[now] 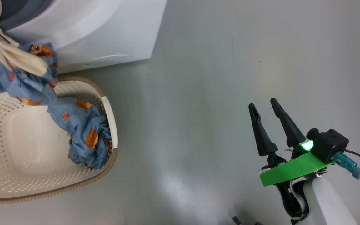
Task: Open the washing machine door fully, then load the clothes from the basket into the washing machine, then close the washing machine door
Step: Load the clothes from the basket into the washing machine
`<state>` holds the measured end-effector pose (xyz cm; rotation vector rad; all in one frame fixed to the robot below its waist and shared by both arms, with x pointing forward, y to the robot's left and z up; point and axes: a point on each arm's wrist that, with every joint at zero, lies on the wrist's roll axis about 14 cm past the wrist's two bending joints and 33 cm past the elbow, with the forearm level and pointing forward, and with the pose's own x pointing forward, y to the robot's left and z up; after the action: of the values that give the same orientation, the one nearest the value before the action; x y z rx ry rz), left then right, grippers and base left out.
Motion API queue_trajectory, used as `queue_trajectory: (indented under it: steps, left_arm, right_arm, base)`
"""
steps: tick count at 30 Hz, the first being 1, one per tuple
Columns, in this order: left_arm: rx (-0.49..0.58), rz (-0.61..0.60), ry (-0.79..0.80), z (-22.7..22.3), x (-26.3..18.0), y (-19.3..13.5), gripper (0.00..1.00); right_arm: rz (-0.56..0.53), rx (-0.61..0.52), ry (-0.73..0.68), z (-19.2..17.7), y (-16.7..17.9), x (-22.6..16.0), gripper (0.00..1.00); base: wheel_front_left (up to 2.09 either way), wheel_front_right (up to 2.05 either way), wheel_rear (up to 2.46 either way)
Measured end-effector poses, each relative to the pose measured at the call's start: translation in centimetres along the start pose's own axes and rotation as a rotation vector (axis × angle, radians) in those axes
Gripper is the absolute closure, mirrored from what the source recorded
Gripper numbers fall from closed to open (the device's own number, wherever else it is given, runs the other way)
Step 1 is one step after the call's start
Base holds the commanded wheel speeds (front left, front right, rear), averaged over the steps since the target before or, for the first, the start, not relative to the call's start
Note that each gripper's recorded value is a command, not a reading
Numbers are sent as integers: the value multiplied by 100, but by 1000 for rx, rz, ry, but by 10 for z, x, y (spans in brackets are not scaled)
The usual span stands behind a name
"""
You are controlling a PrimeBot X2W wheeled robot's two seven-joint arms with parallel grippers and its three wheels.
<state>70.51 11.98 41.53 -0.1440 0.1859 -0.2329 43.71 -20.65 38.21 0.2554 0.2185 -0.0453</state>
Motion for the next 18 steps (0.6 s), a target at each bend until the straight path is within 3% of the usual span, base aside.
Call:
queue_trajectory:
  steps: [6, 18]
  left_arm:
    - [10, -4, 13, -2, -2, 1, 0]
    - [-75, 1, -26, 8, -11, 3, 0]
  right_arm:
    - [7, 2, 0, -1, 2, 2, 0]
    - [32, 7, -6, 0, 10, 7, 0]
  base:
    - [0, 0, 0]
    - [0, 0, 0]
